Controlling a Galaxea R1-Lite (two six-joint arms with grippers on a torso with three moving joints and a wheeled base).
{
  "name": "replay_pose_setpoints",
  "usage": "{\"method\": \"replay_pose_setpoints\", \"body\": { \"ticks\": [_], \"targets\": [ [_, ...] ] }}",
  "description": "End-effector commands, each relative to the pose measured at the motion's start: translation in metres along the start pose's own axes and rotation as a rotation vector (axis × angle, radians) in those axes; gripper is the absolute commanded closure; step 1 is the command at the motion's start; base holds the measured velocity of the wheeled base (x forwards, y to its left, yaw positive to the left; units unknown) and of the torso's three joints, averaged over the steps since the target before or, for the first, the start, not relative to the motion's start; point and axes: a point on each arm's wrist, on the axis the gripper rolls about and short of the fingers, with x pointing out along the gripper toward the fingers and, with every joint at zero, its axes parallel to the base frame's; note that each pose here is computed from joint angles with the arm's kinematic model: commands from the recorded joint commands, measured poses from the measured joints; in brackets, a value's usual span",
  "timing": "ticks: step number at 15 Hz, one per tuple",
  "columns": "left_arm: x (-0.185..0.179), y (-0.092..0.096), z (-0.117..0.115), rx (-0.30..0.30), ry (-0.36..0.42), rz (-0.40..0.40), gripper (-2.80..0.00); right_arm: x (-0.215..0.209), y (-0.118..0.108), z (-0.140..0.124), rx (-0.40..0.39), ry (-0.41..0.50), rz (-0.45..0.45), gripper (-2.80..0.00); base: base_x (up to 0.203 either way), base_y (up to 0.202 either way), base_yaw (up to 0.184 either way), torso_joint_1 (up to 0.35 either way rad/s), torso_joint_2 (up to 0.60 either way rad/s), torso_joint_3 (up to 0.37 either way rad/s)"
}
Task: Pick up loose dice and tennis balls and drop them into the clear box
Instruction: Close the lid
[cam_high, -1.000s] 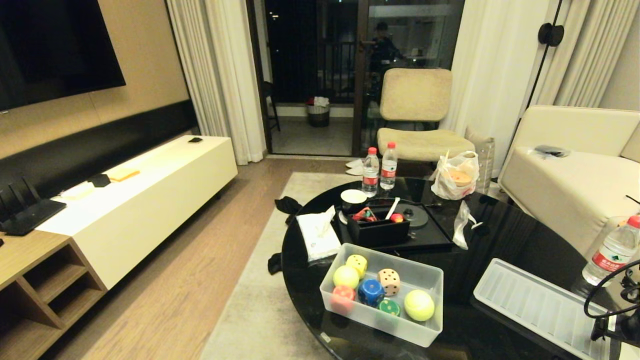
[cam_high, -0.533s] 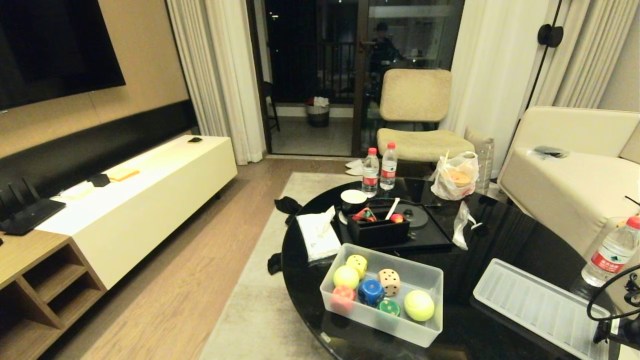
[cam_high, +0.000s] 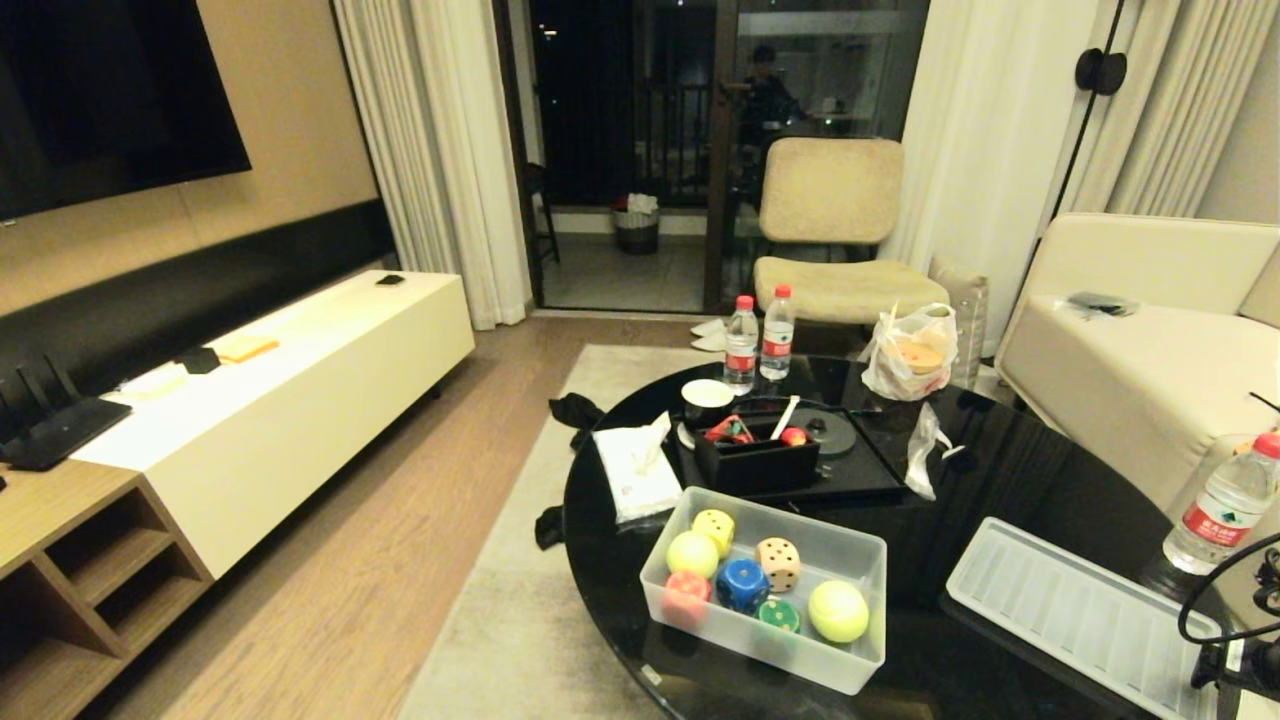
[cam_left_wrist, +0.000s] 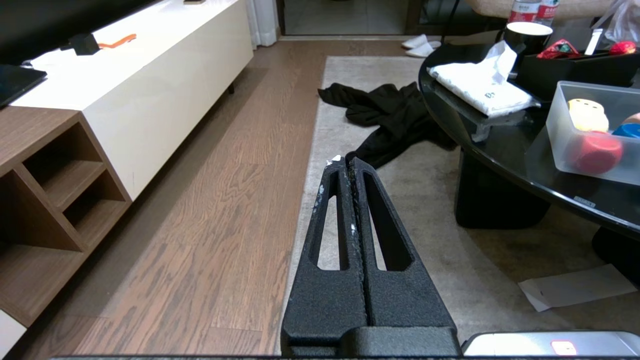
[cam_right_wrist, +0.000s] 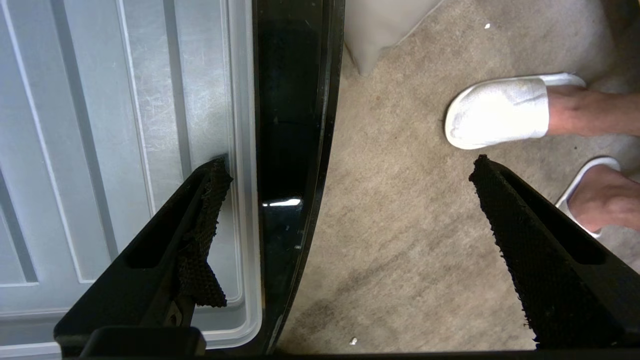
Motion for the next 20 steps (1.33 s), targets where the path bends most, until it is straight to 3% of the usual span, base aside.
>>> {"method": "replay_pose_setpoints", "body": {
  "ticks": [1, 2, 16, 20],
  "targets": [
    [0.0, 0.0, 0.0, 0.0, -0.001, 0.0, 0.0, 0.004, -0.002, -0.002, 0.003, 0.014, -0.002, -2.8, 0.0, 0.0, 0.0, 0.0, 0.0, 0.0],
    [0.0, 0.0, 0.0, 0.0, -0.001, 0.0, 0.0, 0.005, -0.003, -0.002, 0.005, 0.016, -0.003, 0.0, 0.0, 0.0, 0.0, 0.0, 0.0, 0.0],
    [0.0, 0.0, 0.0, 0.0, -0.001, 0.0, 0.0, 0.006, -0.003, -0.003, 0.011, 0.021, 0.009, 0.0, 0.0, 0.0, 0.0, 0.0, 0.0, 0.0],
    [0.0, 0.0, 0.0, 0.001, -0.001, 0.0, 0.0, -0.022, -0.006, 0.003, 0.019, -0.046, 0.042, 0.0, 0.0, 0.0, 0.0, 0.0, 0.0, 0.0]
  ]
}}
